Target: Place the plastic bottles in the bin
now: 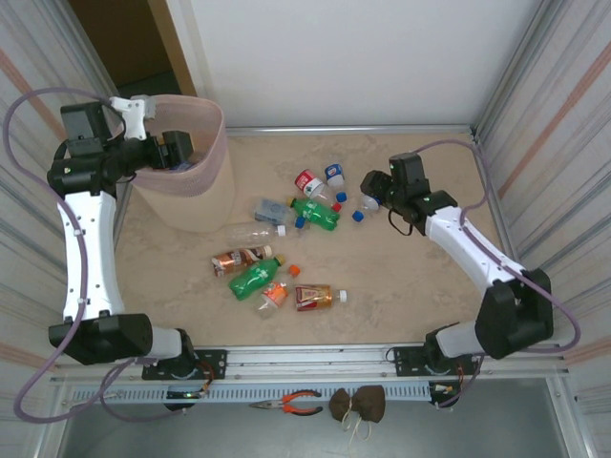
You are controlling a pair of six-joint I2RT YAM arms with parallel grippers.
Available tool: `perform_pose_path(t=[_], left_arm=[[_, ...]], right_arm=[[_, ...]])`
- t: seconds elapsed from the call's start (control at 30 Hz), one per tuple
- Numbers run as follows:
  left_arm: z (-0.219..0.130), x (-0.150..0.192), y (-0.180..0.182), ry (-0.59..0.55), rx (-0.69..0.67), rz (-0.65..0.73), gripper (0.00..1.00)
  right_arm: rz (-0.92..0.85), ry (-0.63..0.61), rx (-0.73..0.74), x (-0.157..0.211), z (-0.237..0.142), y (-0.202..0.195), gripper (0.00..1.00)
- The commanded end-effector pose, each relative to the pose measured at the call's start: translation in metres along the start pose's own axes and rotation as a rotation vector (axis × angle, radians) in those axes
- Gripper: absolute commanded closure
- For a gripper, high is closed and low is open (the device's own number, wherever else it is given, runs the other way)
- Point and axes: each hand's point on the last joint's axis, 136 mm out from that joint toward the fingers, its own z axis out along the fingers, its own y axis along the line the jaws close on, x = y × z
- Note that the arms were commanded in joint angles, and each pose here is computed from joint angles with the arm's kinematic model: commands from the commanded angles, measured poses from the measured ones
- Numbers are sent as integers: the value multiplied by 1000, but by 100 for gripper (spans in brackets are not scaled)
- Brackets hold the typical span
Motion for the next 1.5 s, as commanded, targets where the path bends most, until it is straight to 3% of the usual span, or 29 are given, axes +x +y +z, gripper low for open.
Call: perform_pose_path(t=[0.0,0.3,0.73,1.47], left_arm=[[-5,-1,-7,-23,36,-2,23],[-1,6,-6,-12,49,-17,24],[2,9,-6,-11,59,-30,24],[-1,6,-10,-22,71,-33,24]], right_arm=[[112,45,-14,15,23,-4,32],[247,117,29,51,73,-26,36],[323,177,19,74,116,-33,41],[381,165,17,87,133,-51,62]])
